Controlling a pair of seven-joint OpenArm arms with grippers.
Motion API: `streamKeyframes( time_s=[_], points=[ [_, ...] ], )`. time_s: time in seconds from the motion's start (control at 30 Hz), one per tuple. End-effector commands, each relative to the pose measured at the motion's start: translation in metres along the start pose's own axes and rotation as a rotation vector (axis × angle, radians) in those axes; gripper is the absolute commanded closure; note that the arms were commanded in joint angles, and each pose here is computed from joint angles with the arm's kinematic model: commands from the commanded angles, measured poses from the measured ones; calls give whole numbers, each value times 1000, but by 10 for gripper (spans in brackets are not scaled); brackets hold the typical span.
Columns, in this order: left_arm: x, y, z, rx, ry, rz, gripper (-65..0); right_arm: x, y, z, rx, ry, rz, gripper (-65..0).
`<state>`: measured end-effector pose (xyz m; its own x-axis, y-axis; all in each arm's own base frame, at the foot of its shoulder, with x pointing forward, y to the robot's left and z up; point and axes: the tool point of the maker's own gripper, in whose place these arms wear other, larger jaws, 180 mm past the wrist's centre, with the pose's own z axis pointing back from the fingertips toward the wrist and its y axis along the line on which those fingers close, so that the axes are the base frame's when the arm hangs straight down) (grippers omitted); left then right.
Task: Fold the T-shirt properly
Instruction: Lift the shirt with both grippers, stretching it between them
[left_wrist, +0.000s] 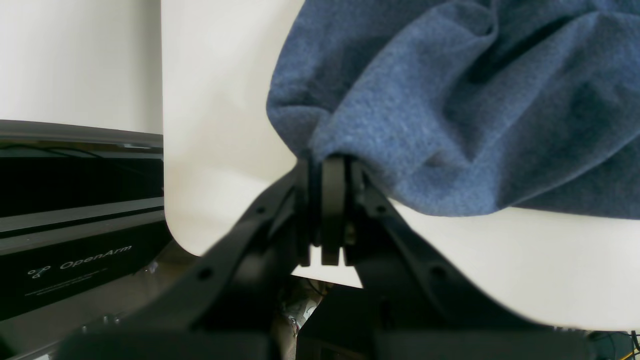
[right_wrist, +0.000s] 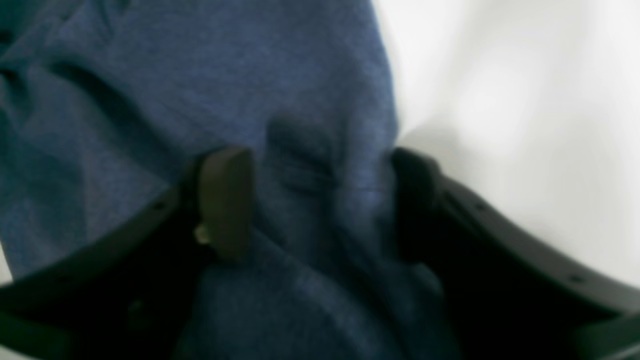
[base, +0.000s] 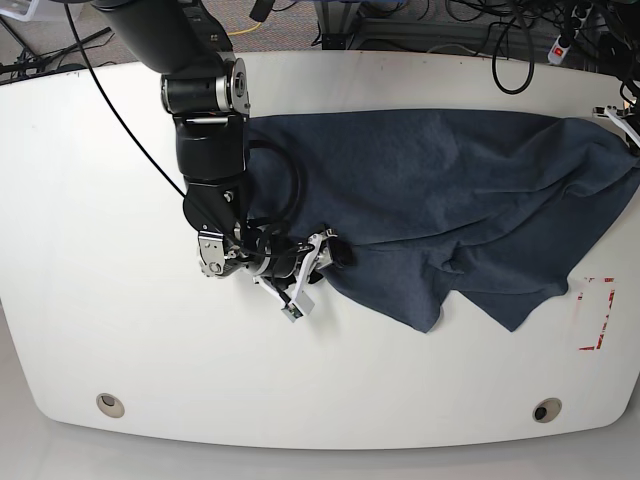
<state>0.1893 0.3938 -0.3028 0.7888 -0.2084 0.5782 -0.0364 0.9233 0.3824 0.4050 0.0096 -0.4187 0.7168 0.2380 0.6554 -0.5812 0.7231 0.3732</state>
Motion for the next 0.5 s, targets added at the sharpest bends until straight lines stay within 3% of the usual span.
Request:
streamKeyframes(
  time_s=[0.0, 0.2, 0.47],
  points=[
    [12, 7, 4, 18, -38, -20, 0, -2, -9, 5, -34, 55, 23, -277],
    [12, 5, 4, 15, -38, -20, 0, -2, -11, 6, -38, 56, 26, 0],
    [32, 8, 2, 25, -92, -5, 0, 26, -11, 27, -92, -14, 110, 0]
  ],
)
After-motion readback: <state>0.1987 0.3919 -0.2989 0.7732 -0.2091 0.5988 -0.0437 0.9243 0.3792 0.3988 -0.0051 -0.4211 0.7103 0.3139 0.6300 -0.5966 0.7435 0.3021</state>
